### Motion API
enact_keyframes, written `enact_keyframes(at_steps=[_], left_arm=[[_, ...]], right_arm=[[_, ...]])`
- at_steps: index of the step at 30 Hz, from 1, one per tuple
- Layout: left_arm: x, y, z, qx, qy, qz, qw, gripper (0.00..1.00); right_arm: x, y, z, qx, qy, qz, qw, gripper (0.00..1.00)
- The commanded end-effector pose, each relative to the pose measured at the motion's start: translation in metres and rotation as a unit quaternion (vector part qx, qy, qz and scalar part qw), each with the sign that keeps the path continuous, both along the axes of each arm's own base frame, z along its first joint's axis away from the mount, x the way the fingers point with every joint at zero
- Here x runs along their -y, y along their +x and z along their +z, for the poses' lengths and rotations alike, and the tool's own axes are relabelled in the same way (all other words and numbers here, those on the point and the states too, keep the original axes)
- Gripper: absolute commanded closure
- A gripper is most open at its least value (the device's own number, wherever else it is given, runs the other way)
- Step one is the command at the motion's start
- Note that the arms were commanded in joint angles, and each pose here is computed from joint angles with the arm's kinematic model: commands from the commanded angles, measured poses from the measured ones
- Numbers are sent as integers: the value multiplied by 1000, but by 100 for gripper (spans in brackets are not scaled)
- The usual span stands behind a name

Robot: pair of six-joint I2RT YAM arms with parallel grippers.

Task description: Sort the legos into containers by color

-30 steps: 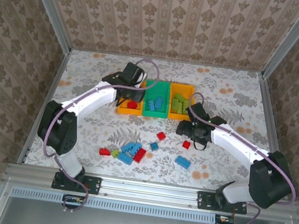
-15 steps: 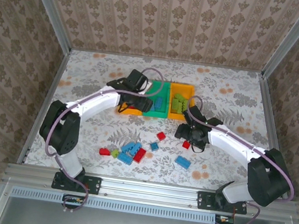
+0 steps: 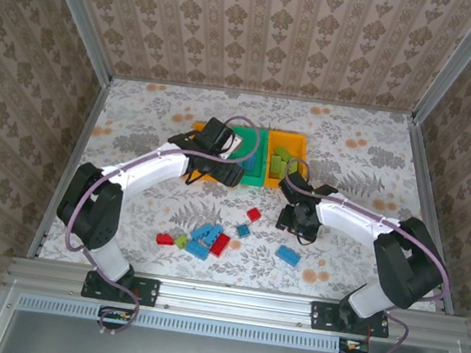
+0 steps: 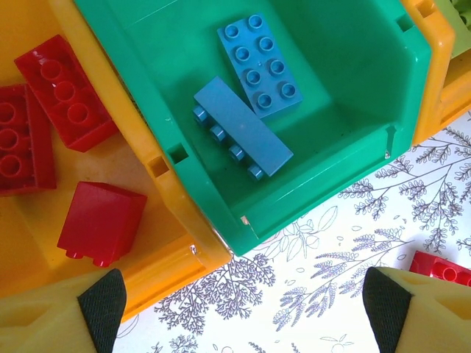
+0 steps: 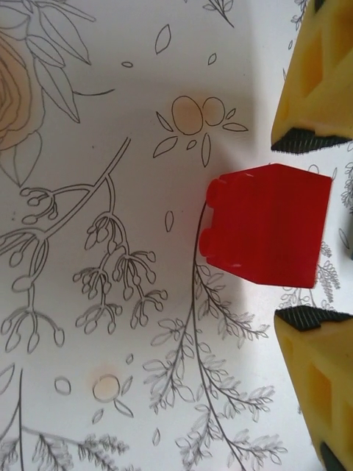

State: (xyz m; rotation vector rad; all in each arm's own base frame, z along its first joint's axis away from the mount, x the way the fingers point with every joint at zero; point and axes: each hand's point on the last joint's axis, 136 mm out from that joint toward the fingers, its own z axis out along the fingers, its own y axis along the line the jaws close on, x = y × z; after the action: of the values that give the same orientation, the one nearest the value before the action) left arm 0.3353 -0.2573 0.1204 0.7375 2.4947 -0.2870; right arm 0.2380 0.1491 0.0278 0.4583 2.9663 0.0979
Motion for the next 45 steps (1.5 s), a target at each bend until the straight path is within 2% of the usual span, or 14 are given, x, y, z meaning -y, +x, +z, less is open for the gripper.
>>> enact_keyframes(at_steps=[1,5,9,12,14,18,20,25,28,37,41,45], left_arm=[[-3,-1,11,19,1,-4,1000,12],[-6,-2,9,20,5,-3,1000,12],[-8,-2,8,21,10,-1,1000,11],[-19,1,8,24,21,25,999,11],[-35,4,9,24,23,62,998,11],[-74,9,16,30,2,151,988,10],[-92,7,20,33,-15,182,983,9],[-133,1,14,23,-31,249,968,7],[-149,-6,5,7,-30,276,961,6],[-162,-21,-7,-15,-29,295,955,4],[-166,-29,-10,-29,-27,308,951,4],[-170,-45,-20,-62,-23,329,942,4]], right_arm=[[0,1,1,-11,-15,8,1000,48],[5,5,7,-2,-34,14,999,65],[7,12,19,20,-43,23,999,68],[-10,30,41,64,-28,54,996,70],[-31,46,58,97,-5,76,992,70],[-97,84,99,169,94,130,972,70],[-131,105,120,205,150,152,955,70],[-195,140,143,224,247,187,924,70],[-218,159,146,220,271,188,918,70],[-249,204,120,201,284,162,923,68],[-254,214,111,191,285,158,926,61],[-252,219,105,184,275,156,931,47]])
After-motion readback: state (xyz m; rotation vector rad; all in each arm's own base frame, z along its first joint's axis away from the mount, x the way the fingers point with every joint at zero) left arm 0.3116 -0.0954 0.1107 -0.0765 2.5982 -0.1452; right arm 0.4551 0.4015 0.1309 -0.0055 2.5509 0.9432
